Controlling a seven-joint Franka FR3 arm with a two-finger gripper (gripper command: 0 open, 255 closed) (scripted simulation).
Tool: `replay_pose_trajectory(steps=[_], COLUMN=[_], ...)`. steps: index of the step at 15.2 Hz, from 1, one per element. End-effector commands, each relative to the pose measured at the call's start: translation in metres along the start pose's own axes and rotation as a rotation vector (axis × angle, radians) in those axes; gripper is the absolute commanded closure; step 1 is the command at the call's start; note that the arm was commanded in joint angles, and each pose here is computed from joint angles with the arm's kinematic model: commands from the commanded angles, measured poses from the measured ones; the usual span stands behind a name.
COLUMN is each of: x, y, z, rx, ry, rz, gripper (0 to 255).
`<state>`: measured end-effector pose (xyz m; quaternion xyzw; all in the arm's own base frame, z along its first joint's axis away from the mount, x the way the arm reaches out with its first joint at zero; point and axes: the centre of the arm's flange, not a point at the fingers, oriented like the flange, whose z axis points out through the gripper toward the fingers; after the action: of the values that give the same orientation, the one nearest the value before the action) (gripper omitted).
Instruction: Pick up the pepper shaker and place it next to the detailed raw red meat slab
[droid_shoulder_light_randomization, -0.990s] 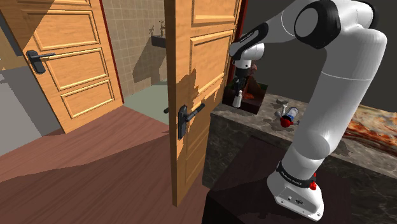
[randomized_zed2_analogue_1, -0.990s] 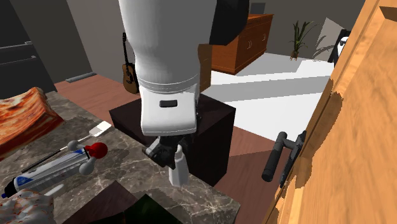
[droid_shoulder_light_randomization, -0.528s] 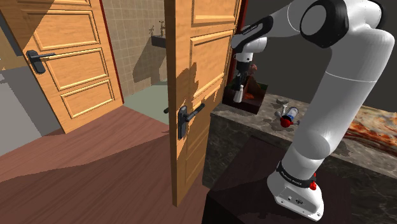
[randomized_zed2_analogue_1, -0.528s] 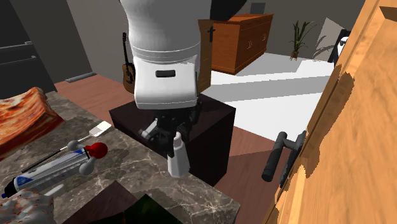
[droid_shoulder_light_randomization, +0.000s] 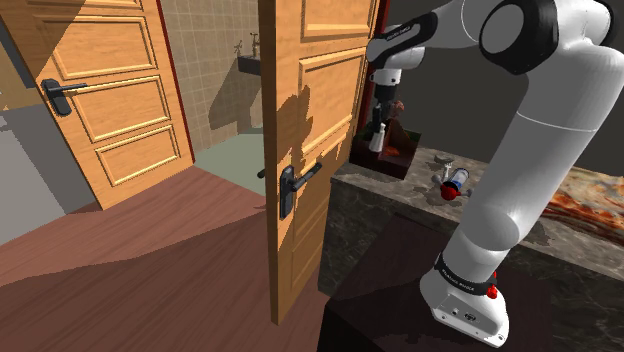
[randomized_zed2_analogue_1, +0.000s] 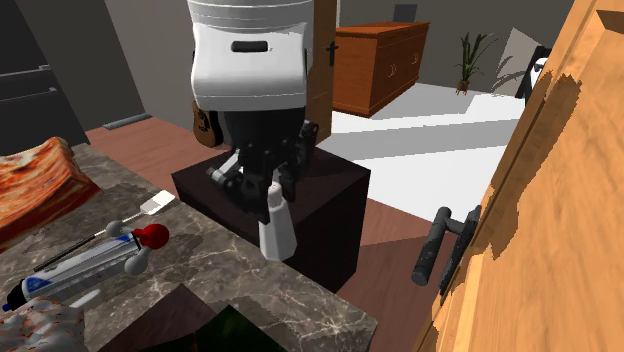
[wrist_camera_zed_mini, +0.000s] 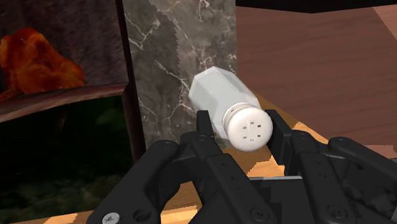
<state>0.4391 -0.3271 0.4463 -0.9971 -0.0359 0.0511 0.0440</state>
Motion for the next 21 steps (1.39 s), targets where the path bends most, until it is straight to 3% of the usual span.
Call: replay_pose_trajectory(steps=[1, 13, 21], x=[-0.001, -0.007, -0.109], y=[-0.002, -0.007, 0.018], z=[-0.01, -0.069, -0.061], rx=[0.0, 0.0, 0.0], ry=[0.0, 0.0, 0.0], rz=[0.0, 0.0, 0.0], gripper=[255, 255, 255])
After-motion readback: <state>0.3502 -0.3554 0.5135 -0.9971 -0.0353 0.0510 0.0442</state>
